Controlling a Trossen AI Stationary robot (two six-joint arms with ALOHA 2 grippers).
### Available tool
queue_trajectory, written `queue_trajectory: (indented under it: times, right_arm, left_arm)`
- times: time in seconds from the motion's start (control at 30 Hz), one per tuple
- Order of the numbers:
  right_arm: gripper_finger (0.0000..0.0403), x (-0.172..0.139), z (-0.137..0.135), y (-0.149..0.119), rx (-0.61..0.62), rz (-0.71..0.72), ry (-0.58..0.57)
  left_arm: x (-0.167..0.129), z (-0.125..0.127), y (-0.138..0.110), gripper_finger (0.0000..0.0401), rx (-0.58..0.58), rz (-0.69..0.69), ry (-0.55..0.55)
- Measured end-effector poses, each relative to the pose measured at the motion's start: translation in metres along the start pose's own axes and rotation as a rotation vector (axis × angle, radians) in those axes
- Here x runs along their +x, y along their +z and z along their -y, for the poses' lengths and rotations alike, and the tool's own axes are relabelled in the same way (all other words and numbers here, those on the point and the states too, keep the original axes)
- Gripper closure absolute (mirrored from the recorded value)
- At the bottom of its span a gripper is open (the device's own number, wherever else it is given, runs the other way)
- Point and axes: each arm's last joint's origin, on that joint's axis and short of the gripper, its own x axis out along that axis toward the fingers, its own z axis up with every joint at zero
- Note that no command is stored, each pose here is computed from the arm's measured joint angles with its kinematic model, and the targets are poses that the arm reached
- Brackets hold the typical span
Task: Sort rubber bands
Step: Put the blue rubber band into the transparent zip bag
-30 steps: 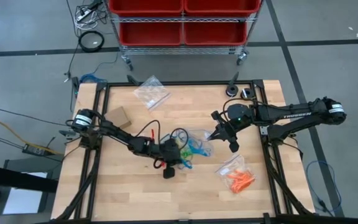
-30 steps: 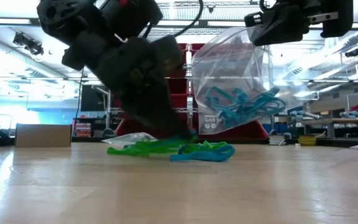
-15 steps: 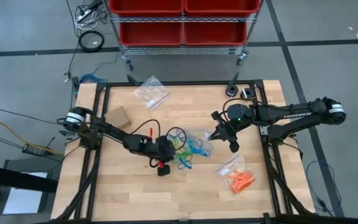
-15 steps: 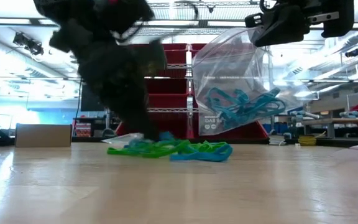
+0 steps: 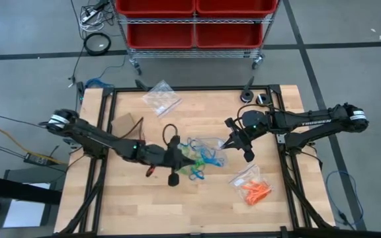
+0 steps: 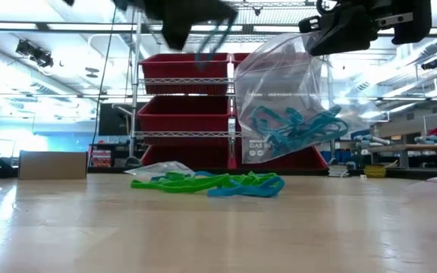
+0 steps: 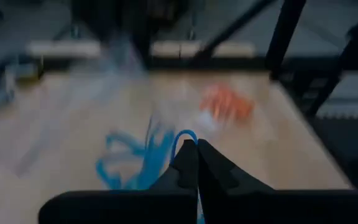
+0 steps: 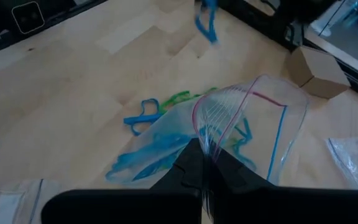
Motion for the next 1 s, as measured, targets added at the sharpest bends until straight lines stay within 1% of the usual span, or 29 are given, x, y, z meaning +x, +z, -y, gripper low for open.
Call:
queue_trajectory:
  times: [0.13,0.2,0.3,0.4,0.43,0.53,0.63,0.77,0.87,1.0]
  right_arm:
    - [0.0403,0.0,-0.001,0.001,-0.037,0.002,0.005]
    - [0.0403,0.001,-0.004,0.002,-0.074,0.004,0.01]
    - [0.0403,0.002,-0.008,0.005,-0.154,-0.007,-0.005]
    - [0.0403,0.006,-0.011,0.006,-0.223,-0.043,-0.045]
    - [0.0403,0.007,-0.012,0.006,-0.244,-0.062,-0.056]
    - [0.0403,0.016,-0.014,0.005,-0.309,-0.113,-0.086]
    - [0.0403,0.026,-0.014,0.005,-0.378,-0.165,-0.143]
    - [0.0403,0.036,-0.013,0.008,-0.457,-0.191,-0.228]
    - [0.0403,0.038,-0.013,0.011,-0.512,-0.201,-0.27]
    - [0.0403,0.038,-0.015,0.017,-0.546,-0.2,-0.323]
  left_arm:
    - [-0.003,0.001,0.016,0.0398,0.047,0.141,0.0]
    - [-0.003,-0.002,0.021,0.0398,0.067,0.194,0.026]
    - [-0.002,-0.013,0.027,0.0398,0.054,0.248,0.087]
    - [-0.001,-0.023,0.033,0.0398,0.036,0.303,0.118]
    - [-0.001,-0.025,0.036,0.0398,0.033,0.333,0.114]
    - [-0.003,-0.03,0.044,0.0398,0.04,0.415,0.057]
    - [0.001,-0.034,0.049,0.0398,0.035,0.419,0.051]
    - [0.01,-0.035,0.051,0.0398,0.036,0.368,0.053]
    - [0.019,-0.034,0.05,0.0398,0.037,0.35,0.046]
    - [0.028,-0.037,0.048,0.0398,0.038,0.33,0.067]
